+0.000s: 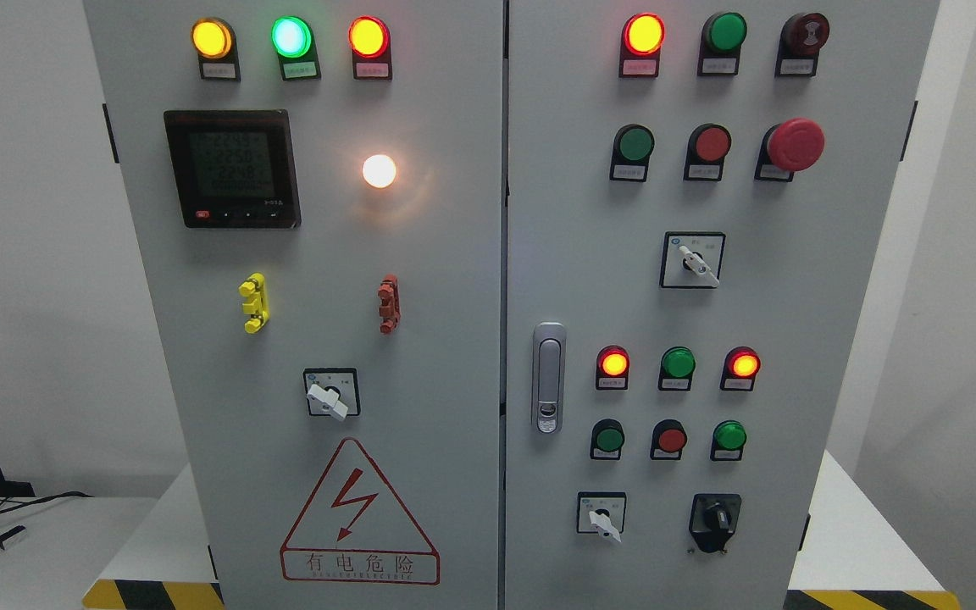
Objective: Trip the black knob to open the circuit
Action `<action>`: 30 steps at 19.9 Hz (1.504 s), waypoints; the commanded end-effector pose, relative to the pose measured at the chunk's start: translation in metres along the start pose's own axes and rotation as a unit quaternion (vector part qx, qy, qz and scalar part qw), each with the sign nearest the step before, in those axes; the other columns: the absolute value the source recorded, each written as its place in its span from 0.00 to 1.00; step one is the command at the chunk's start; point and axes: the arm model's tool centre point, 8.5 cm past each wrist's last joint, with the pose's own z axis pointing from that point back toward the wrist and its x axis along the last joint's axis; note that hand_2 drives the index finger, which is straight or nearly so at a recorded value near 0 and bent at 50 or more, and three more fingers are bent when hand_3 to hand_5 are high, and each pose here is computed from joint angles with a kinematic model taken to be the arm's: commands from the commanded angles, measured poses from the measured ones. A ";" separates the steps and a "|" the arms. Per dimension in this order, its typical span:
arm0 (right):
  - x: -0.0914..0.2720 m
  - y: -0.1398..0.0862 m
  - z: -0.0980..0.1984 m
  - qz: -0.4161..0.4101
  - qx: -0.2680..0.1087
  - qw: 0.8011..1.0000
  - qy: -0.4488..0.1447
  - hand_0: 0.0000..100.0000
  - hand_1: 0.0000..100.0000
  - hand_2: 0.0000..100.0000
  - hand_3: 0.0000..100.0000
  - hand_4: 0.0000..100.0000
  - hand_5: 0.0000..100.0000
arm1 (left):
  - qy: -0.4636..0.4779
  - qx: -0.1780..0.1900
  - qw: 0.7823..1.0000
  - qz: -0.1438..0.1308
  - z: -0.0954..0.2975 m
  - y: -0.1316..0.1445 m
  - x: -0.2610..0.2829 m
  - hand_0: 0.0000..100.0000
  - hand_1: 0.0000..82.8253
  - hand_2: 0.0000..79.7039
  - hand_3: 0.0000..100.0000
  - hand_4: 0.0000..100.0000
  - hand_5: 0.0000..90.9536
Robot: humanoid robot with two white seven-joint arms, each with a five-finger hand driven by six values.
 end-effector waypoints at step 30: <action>0.039 -0.026 0.034 -0.022 0.007 0.980 -0.197 0.22 0.29 0.18 0.29 0.21 0.24 | -0.001 -0.002 1.000 -0.015 0.000 0.000 0.000 0.12 0.47 0.00 0.00 0.00 0.00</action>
